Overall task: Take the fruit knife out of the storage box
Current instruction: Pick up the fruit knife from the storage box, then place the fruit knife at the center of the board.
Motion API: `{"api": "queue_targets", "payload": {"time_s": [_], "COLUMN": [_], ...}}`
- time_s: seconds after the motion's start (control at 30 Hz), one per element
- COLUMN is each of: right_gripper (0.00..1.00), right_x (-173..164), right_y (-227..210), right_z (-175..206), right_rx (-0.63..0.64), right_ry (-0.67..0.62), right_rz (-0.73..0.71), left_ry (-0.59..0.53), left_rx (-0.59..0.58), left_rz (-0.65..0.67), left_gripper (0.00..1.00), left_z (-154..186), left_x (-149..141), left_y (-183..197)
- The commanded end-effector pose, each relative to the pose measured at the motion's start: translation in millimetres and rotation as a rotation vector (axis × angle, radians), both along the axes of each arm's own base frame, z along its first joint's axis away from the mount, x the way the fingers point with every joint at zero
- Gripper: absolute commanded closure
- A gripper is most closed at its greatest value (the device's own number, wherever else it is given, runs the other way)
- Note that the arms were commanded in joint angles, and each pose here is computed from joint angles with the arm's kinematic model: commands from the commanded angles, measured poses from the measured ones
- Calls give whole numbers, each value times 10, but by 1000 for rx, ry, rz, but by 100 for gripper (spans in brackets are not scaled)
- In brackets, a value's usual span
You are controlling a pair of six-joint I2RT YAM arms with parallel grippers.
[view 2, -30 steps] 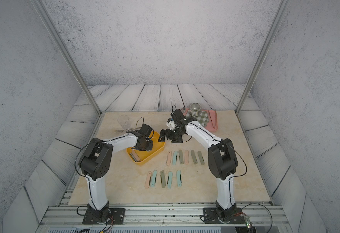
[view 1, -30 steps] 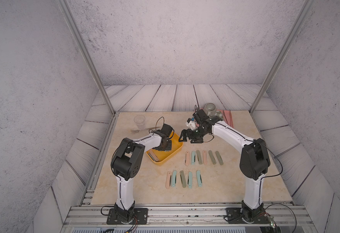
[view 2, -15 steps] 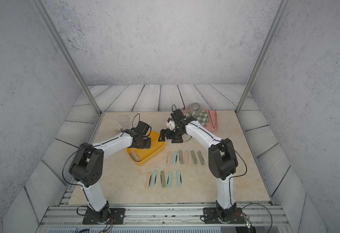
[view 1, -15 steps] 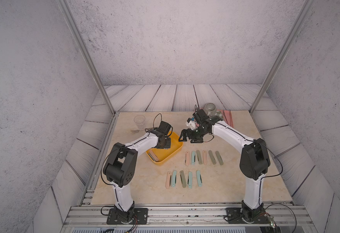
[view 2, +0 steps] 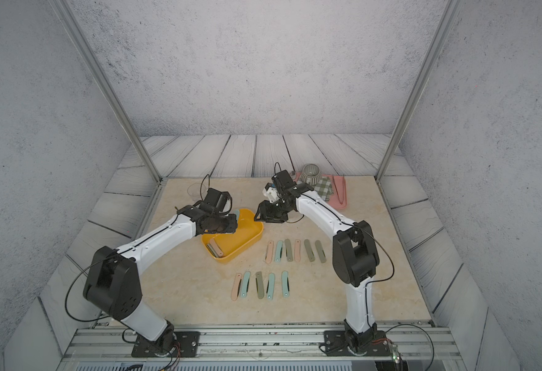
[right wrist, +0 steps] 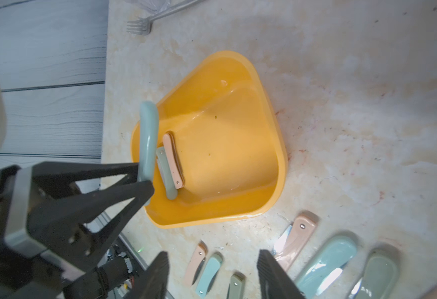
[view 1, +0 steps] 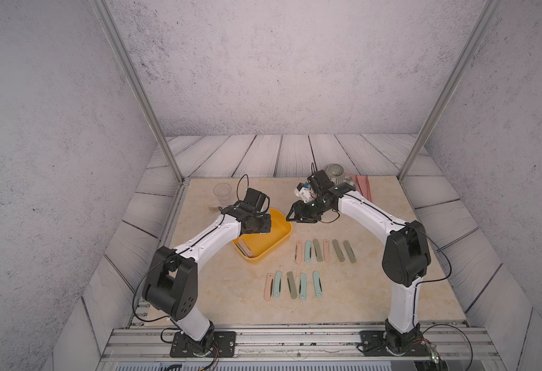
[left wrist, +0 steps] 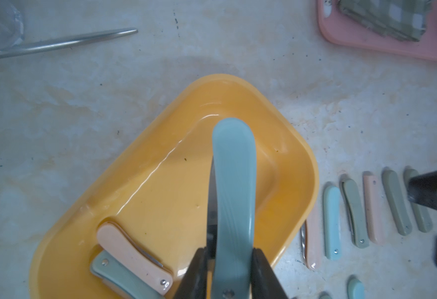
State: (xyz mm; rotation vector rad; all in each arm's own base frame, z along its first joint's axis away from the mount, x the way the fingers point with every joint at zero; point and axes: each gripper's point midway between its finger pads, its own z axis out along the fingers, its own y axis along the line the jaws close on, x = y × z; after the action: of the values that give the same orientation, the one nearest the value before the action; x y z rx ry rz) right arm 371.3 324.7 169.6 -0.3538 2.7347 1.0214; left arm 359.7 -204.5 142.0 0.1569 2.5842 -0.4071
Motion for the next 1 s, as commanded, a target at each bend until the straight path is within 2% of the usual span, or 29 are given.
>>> {"api": "queue_targets", "payload": {"time_s": [0.0,0.27,0.43,0.97], "right_gripper": [48,46,46,51], "right_x": [6,13,-40,-191], "right_y": [75,206,303,433], "right_z": [229,267,248,145], "right_rx": [83,158,183,192], "right_ry": [-23,-10,10,42], "right_rz": [9,22,45,88], "left_ry": [29,31,31,16], "left_rx": [-91,-186,-207,-262], "left_rz": [-26,-44,-57,-87], "left_gripper": [84,84,84,84], "left_z": [55,164,215,331], "left_x": [-190,-431,-518,-568], "left_y": [-73,-147,-213,-419]}}
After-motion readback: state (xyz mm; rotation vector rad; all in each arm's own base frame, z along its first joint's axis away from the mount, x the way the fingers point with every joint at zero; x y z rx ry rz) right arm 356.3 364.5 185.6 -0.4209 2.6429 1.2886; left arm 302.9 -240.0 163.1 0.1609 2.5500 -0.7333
